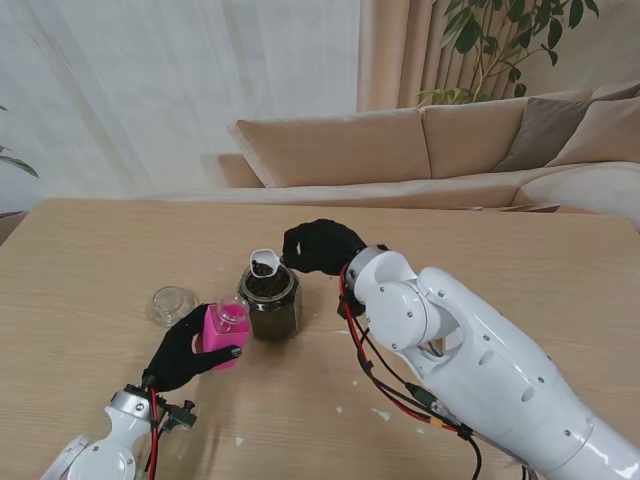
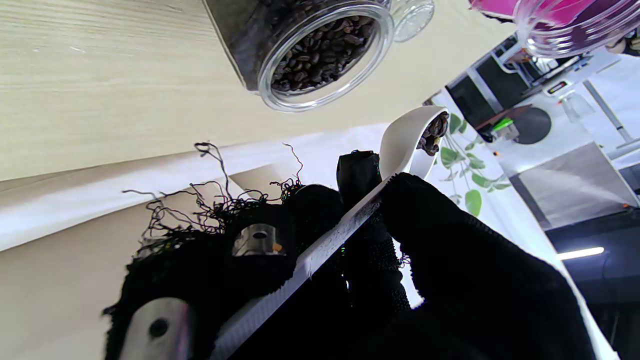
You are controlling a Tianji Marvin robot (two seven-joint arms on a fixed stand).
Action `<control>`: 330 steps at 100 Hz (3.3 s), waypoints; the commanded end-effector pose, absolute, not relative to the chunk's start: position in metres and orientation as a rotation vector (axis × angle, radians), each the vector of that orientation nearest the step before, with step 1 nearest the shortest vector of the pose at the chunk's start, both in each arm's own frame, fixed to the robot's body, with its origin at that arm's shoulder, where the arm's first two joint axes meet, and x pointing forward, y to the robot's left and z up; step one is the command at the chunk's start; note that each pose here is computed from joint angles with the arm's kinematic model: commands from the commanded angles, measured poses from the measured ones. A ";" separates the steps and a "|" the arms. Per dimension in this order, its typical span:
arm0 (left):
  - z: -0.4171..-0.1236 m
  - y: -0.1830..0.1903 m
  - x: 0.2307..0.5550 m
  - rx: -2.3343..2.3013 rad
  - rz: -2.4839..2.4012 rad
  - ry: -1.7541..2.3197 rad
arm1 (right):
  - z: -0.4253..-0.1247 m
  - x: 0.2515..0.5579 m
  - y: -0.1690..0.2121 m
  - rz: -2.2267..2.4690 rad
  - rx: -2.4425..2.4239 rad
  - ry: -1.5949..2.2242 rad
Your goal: Portion coffee beans from the glass jar into the coffee jar
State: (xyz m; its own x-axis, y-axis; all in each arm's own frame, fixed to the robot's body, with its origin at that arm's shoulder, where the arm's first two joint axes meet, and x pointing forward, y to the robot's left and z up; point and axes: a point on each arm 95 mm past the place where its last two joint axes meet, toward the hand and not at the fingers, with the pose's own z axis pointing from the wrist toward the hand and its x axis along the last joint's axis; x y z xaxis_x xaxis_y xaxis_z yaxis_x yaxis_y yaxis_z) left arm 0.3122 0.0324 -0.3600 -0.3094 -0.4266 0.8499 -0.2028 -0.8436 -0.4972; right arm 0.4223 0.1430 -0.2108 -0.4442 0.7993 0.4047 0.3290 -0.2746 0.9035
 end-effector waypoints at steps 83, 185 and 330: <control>-0.356 0.014 0.314 -1.816 -2.285 0.811 | -0.211 0.389 0.154 1.799 1.211 1.679; -0.353 0.005 0.317 -1.880 -2.283 0.776 | -0.212 0.380 0.153 1.789 1.090 1.668; -0.350 0.004 0.320 -1.913 -2.289 0.750 | -0.213 0.369 0.163 1.747 0.826 1.634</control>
State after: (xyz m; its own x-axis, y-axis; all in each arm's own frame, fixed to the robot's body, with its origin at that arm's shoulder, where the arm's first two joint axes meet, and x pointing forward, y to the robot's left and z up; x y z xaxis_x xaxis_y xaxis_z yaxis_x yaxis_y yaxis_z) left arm 0.3213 0.0081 -0.3528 -0.2238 -0.3666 0.9031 -0.2422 -0.8766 -0.4159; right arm 0.3725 0.1607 -0.2076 -0.6184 0.7849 0.0392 -0.0270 -0.0711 0.9971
